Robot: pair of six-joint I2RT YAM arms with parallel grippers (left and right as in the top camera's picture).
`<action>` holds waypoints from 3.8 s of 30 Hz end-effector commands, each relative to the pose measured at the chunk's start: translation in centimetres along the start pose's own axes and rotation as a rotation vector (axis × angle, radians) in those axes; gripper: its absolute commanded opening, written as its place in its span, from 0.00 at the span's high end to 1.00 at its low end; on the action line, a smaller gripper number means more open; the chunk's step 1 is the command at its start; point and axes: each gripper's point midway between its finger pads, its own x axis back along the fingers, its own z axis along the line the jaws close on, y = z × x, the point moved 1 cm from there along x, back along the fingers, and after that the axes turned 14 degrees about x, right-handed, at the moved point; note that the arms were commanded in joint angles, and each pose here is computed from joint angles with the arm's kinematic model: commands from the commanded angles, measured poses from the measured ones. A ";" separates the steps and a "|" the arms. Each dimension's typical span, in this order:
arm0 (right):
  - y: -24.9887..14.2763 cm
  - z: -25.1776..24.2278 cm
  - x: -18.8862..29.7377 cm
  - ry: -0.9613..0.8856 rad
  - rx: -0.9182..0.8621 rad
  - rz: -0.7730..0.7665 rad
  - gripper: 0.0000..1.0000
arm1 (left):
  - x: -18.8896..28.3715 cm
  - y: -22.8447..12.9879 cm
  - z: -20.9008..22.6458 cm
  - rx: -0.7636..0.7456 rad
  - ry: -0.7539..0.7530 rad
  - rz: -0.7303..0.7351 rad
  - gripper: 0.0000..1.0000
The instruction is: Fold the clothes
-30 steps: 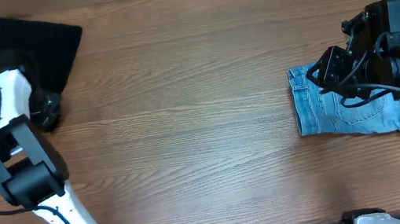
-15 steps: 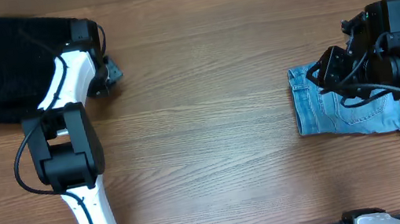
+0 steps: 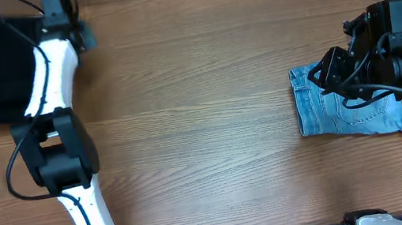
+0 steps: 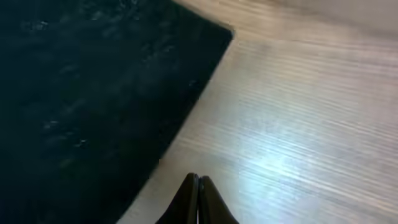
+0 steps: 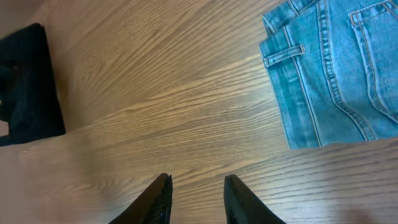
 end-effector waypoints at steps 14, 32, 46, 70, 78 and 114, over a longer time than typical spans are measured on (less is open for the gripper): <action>0.0 0.1 0.4 0.003 -0.021 -0.012 0.69 | -6.2 -1.3 -1.1 -0.052 -0.023 0.120 0.96; -0.6 -0.1 0.4 -0.003 -0.037 0.015 0.69 | -11.2 -0.5 0.2 -0.134 0.005 0.014 0.95; -0.9 -0.1 0.3 -0.005 -0.067 0.026 0.69 | -12.0 3.2 7.7 0.028 0.103 -0.047 0.90; -1.6 -0.3 0.4 -0.015 -0.069 0.052 0.72 | 16.9 5.6 14.7 0.453 0.162 0.173 0.96; -0.7 -0.4 0.4 -0.021 -0.052 0.014 0.71 | 12.1 -2.7 28.4 1.082 0.623 0.369 0.96; -1.8 -0.6 0.4 -0.036 -0.071 0.062 0.71 | -4.9 -6.1 28.1 0.979 0.479 0.240 0.96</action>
